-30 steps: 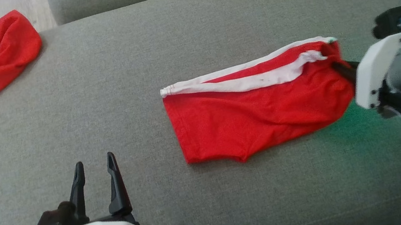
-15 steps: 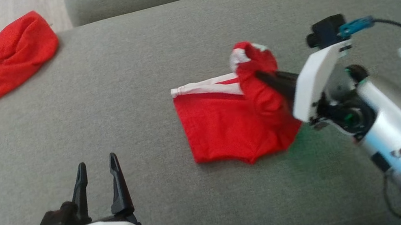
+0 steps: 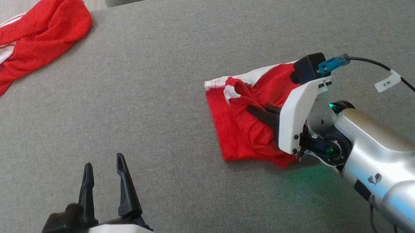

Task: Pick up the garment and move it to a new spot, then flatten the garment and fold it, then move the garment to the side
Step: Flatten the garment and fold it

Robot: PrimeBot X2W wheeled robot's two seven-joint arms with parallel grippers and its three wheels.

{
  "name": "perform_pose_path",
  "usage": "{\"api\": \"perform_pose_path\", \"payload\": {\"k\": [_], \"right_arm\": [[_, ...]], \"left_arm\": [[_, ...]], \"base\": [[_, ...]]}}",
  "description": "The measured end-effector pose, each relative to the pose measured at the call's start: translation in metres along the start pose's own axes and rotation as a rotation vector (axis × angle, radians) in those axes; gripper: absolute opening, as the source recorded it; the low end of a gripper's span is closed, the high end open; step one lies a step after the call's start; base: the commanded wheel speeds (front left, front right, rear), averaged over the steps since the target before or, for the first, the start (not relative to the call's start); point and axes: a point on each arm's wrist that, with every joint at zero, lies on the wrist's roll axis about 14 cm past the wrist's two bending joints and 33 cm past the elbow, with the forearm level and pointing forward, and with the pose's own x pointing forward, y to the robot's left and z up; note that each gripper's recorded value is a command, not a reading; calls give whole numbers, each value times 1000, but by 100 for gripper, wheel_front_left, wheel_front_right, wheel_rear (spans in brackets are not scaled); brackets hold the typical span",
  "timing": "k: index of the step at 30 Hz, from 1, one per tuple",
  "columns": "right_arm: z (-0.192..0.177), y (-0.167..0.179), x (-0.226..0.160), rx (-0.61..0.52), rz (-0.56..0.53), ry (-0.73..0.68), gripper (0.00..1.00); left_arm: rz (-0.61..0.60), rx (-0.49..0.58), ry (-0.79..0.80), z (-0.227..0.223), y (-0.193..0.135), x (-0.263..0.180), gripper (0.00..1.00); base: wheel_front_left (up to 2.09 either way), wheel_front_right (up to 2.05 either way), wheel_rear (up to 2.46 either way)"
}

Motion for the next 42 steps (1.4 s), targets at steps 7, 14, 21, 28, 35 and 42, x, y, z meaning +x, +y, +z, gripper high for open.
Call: {"api": "perform_pose_path", "payload": {"k": [7,14,21,28,35,42], "right_arm": [[9,12,10,-20,18,-27,100],[13,34,11,3,86,-53,100],[38,31,-2,-29,68,-228,100],[75,-9,-39,-132,-76,-488,100],[80,-51,-83,-143,-230,-649,100],[70,-80,-139,-147,-378,-799,100]], "left_arm": [[15,-5,2,-1,3,-2,100],[4,-11,5,-2,-1,0,100],[-18,-12,1,-1,-9,2,100],[-50,-6,-25,7,-19,3,100],[-53,13,-41,12,-20,-3,100],[-52,31,-27,6,-18,-17,100]], "base": [[0,0,0],[0,0,0],[0,0,0],[0,0,0],[0,0,0],[0,0,0]]}}
